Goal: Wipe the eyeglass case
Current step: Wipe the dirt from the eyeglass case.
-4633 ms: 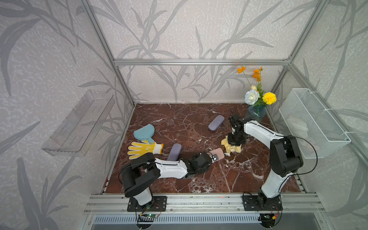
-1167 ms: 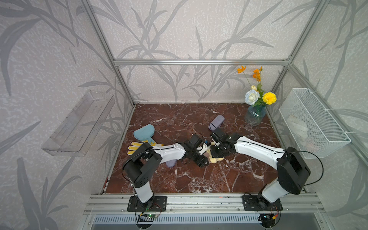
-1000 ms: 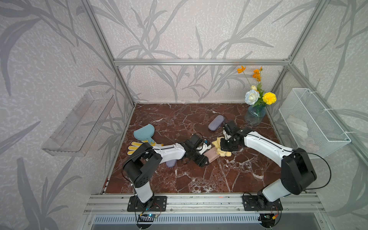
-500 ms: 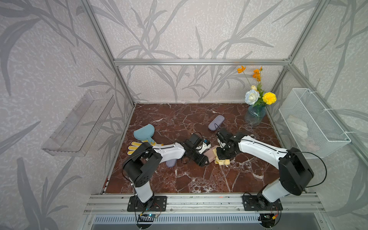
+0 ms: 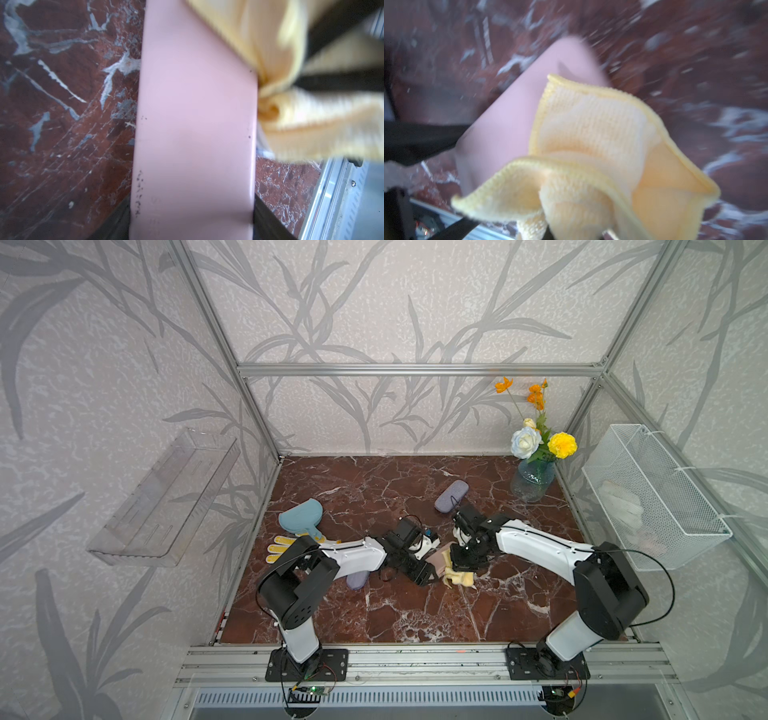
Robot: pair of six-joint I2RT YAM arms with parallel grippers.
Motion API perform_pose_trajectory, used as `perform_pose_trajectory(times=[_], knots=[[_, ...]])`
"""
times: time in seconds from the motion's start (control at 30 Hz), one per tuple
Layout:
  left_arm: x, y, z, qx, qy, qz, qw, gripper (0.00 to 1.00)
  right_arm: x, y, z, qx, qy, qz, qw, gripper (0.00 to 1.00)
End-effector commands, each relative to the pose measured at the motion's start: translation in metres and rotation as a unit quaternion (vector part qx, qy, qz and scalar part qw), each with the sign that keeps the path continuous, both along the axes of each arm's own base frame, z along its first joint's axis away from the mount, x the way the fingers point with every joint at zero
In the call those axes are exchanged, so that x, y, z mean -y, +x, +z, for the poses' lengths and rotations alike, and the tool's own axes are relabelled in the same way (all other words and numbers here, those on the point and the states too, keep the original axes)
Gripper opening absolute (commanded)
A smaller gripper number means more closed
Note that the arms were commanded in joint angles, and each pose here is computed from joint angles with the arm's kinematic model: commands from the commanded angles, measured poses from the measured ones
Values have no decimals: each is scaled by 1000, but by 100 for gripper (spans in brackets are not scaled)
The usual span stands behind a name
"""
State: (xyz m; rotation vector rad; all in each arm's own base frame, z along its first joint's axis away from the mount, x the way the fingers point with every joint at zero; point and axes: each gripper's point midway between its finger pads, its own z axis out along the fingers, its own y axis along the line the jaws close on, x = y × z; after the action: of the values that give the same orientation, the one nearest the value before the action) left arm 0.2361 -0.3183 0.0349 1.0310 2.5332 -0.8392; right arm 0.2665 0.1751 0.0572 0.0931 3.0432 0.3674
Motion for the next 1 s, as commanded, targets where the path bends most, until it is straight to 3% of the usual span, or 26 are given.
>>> perform_pose_trajectory(times=[0.0,0.27,0.4,0.57,0.7,0.8,0.97], knots=[[-5,-24,-17,-46,14,-24,999,0,30,35,14,63,-46,-15,997,0],[-5,-25,-18,-46,12,-23,999,0,-48,-32,27,5,75,25,997,0],[-5,-26,-19,-49,13,-25,998,0,-77,-31,29,0,130,-1,992,0],[-6,-27,-18,-48,14,-26,998,0,-38,11,13,26,83,-37,996,0],[-6,-28,-18,-37,18,-36,998,0,34,50,9,63,-31,-50,996,0],[-9,-30,-23,10,59,-52,997,0,57,60,28,79,-91,-20,992,0],[-20,-26,-33,83,128,-54,987,0,32,37,53,72,-42,7,997,0]])
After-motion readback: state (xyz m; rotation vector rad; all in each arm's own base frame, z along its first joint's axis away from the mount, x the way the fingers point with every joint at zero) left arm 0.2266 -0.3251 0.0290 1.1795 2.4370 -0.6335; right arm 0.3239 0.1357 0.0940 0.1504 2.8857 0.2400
